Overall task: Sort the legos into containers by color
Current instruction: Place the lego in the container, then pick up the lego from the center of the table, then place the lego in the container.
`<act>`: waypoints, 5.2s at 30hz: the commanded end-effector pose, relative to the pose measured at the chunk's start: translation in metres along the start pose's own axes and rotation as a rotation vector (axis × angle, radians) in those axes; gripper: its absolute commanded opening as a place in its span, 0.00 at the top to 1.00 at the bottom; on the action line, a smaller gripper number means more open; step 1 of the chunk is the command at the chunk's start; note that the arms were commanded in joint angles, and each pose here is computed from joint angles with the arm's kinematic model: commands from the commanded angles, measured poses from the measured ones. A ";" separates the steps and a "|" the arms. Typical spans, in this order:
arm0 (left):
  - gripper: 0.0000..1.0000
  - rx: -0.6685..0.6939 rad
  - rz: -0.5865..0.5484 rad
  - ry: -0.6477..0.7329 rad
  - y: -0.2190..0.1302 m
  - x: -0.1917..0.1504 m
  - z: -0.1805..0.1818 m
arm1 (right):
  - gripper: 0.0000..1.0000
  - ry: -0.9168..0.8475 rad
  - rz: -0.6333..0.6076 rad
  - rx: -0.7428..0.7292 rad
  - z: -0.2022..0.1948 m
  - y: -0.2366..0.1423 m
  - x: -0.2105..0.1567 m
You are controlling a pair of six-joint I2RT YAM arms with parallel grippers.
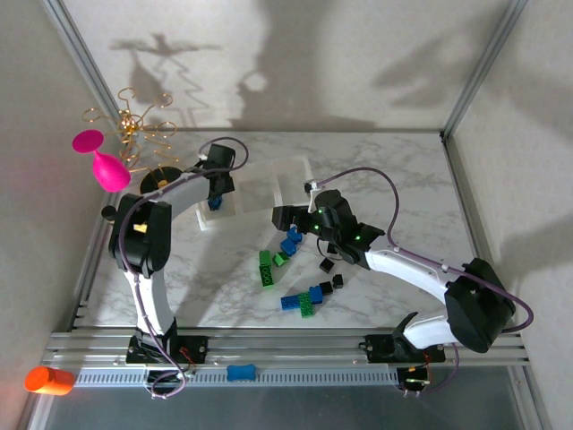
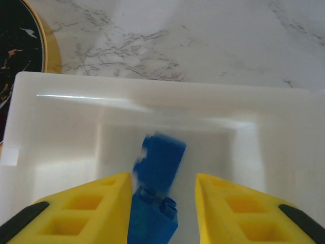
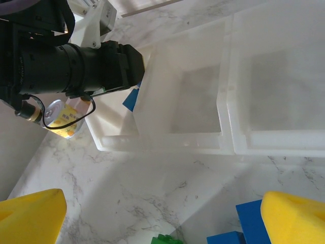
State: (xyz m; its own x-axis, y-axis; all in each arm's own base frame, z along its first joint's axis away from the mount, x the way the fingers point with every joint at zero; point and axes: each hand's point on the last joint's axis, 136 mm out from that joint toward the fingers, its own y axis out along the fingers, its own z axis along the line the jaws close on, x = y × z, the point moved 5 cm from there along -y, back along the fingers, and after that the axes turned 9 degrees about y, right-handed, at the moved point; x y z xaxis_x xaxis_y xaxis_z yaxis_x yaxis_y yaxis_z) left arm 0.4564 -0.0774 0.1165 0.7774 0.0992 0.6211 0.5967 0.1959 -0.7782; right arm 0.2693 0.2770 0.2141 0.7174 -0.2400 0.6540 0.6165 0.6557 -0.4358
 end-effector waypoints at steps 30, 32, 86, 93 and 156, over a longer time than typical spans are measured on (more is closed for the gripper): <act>0.58 -0.421 -0.043 0.105 -0.155 -0.056 -0.067 | 0.01 0.120 0.016 -0.131 -0.043 -0.020 0.002; 0.56 -0.440 -0.031 0.118 -0.158 -0.064 -0.077 | 0.01 0.136 0.010 -0.157 -0.054 -0.023 0.003; 0.53 -0.403 0.190 0.215 -0.078 -0.147 -0.217 | 0.01 0.288 -0.001 -0.309 -0.126 -0.034 -0.015; 0.62 -0.411 0.166 0.217 -0.084 -0.141 -0.220 | 0.01 0.291 -0.003 -0.301 -0.126 -0.035 -0.014; 0.52 -0.138 -0.083 -0.150 -0.068 0.009 0.001 | 0.01 -0.010 0.020 -0.045 -0.023 0.003 0.011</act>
State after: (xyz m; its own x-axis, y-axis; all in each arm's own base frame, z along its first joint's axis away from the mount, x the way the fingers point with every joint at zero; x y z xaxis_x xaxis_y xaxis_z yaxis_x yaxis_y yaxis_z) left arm 0.4299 -0.0891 0.1386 0.7368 0.2212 0.6389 0.6307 0.1154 -0.7674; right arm 0.2841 0.2633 0.1890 0.7537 -0.2000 0.6261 0.5842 0.6402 -0.4988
